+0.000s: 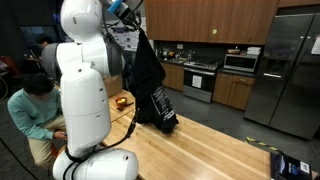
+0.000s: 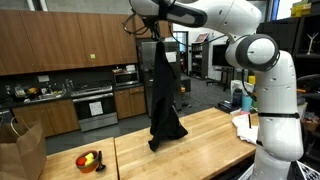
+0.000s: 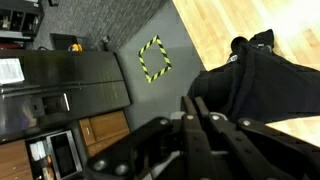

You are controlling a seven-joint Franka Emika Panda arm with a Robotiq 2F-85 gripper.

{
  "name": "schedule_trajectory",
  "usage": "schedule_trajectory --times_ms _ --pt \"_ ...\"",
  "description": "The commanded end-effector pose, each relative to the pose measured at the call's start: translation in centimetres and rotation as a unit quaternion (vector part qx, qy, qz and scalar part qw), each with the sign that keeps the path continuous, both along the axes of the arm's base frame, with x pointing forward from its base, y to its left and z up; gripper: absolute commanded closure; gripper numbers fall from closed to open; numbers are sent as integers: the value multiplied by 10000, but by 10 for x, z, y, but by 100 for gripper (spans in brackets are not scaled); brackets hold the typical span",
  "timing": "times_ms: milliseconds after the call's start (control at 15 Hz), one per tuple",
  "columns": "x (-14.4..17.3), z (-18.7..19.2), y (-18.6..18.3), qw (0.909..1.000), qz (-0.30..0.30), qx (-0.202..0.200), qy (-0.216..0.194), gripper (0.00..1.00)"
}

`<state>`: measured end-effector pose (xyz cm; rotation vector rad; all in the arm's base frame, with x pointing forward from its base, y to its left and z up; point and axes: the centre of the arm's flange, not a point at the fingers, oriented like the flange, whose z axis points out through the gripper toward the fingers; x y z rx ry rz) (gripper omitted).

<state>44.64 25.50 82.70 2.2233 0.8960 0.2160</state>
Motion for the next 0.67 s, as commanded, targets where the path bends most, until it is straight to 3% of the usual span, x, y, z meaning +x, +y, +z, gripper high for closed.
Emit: schedule_trajectory --times_ms 0,200,333,600 --pt "-20 29 3 9976 312 613 -105 99" --pt "-17 -15 -35 9875 386 1514 184 99" --pt "-7 -41 -57 9757 240 2135 429 99" --pt "33 -85 -96 9516 -357 2845 1103 99"
